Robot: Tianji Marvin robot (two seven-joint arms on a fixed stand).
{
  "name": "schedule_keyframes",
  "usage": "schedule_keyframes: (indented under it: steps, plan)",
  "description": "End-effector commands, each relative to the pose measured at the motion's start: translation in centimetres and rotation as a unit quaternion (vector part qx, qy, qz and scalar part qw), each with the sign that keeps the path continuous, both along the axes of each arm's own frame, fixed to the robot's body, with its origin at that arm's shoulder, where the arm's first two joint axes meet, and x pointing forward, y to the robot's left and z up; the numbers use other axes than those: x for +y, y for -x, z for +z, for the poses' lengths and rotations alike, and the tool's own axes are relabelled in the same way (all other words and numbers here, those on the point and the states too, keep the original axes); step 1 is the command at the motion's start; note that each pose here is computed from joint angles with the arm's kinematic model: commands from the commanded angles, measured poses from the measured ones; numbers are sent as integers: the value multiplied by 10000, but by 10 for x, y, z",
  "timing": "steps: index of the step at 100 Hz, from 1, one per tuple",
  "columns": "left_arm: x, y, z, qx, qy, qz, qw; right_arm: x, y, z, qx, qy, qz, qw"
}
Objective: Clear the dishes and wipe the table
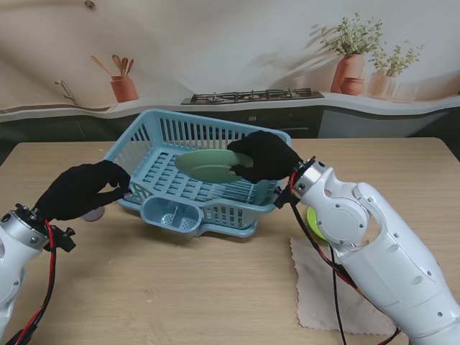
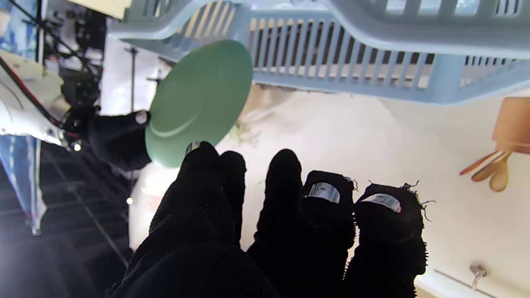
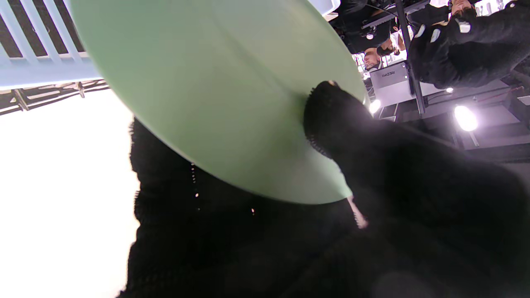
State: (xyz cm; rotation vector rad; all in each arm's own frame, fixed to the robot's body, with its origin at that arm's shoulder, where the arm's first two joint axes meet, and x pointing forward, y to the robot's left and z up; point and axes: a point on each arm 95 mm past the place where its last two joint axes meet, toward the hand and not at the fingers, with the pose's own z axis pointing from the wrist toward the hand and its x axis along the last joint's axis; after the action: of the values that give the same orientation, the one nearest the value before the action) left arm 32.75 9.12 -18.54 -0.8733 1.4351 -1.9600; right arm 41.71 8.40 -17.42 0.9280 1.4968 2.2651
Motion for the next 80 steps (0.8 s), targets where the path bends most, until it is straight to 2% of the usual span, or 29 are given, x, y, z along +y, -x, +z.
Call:
schedule_keyframes:
  steps: [1,34,80]
  plan:
    - [-1,6,-5,125,-87,12,9999,1,1,1,11,56,39,10000]
    - [4,23,-27,214,-569,285,9977,3,-1,1,101,92,36,9999]
    - [8,31,-53,410,-575,611,9956,8,4,-1,524,-43,28,9986]
